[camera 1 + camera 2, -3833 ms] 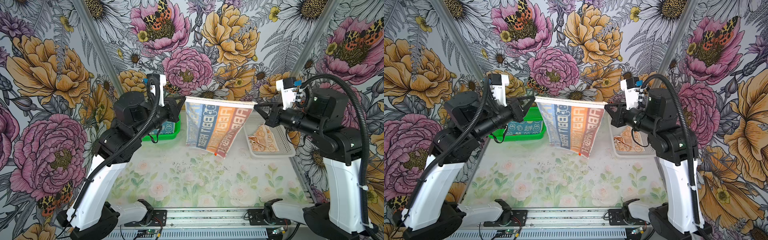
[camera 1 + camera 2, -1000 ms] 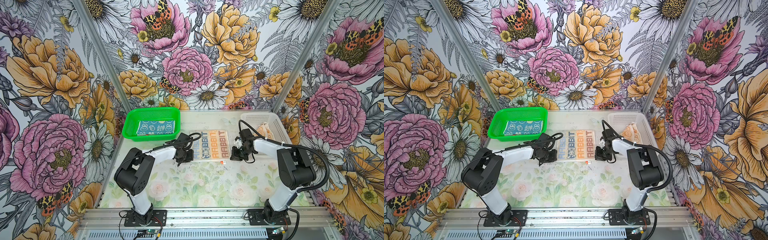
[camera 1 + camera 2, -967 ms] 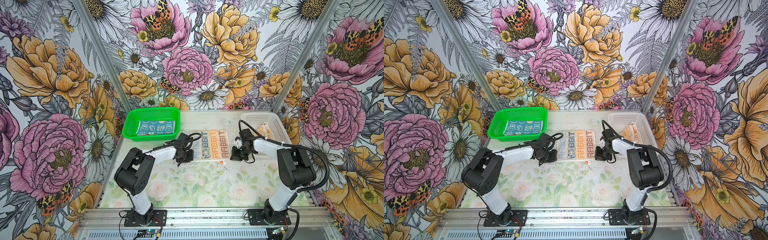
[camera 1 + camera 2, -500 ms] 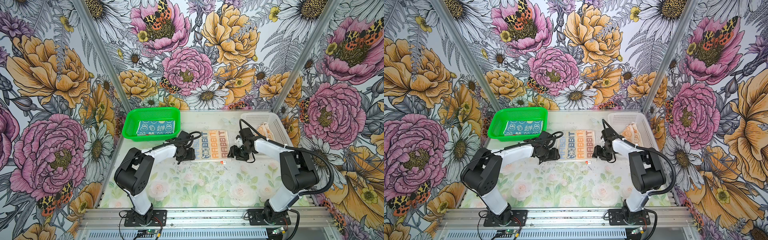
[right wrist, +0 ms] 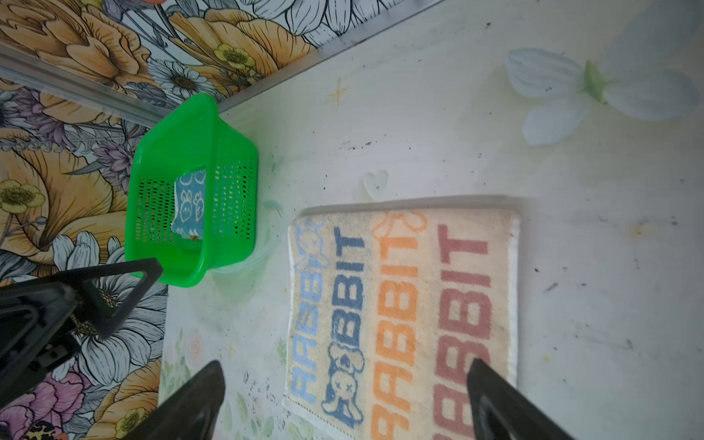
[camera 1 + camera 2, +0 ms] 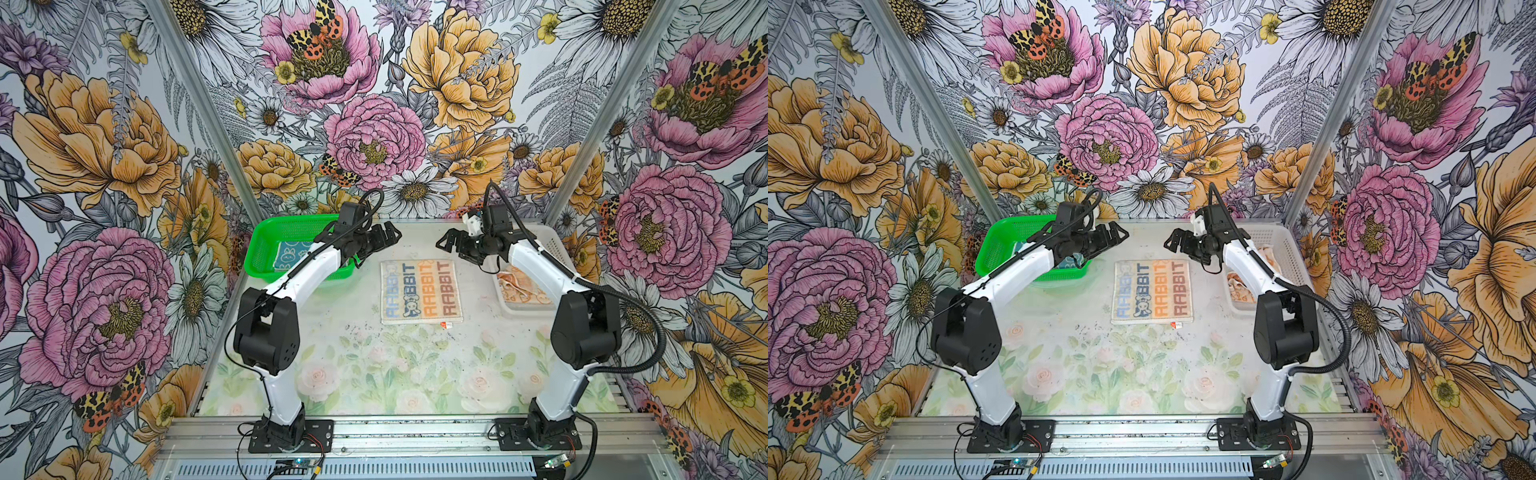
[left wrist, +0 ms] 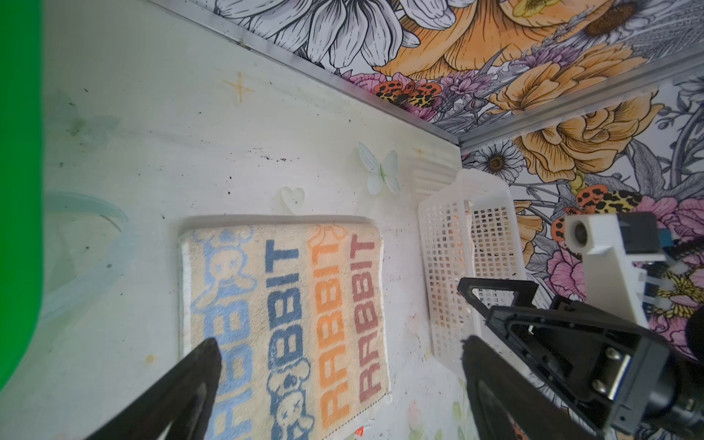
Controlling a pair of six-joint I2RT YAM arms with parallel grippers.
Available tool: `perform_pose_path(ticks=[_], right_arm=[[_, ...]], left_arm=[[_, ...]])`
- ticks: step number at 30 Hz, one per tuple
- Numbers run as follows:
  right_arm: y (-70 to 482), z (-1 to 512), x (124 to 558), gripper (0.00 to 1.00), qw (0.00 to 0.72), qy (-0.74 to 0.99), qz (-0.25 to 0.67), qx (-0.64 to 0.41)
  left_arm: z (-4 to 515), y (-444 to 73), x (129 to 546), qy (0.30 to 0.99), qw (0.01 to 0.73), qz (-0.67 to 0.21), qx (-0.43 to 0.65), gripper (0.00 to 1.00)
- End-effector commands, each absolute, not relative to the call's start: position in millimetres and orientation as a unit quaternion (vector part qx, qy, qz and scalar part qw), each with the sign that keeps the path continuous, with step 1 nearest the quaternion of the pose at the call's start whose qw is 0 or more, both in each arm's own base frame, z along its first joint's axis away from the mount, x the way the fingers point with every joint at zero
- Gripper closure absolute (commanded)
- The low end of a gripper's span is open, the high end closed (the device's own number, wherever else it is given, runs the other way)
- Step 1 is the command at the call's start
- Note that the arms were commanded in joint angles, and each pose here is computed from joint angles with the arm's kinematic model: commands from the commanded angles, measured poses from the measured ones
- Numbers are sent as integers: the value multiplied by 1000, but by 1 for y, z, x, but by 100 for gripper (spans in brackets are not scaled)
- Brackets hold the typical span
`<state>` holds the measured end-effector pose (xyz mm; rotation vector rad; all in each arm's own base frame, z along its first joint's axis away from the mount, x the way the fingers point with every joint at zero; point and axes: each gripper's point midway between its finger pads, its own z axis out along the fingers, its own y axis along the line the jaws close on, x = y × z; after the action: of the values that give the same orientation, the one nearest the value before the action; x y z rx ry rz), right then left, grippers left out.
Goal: Fold and stack the towels
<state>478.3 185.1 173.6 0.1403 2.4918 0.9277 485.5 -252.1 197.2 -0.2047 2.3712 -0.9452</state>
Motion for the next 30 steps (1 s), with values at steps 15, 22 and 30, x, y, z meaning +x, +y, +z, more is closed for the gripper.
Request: perform_pose_path(ticks=[15, 22, 30], right_arm=[[195, 63, 538, 1, 166, 912, 359, 107], [188, 39, 529, 1, 153, 923, 337, 108], [183, 22, 503, 1, 134, 934, 316, 99]], left_arm=[[70, -275, 505, 924, 196, -316, -86, 1], [49, -271, 498, 937, 186, -287, -77, 1], [32, -265, 470, 949, 170, -256, -73, 1]])
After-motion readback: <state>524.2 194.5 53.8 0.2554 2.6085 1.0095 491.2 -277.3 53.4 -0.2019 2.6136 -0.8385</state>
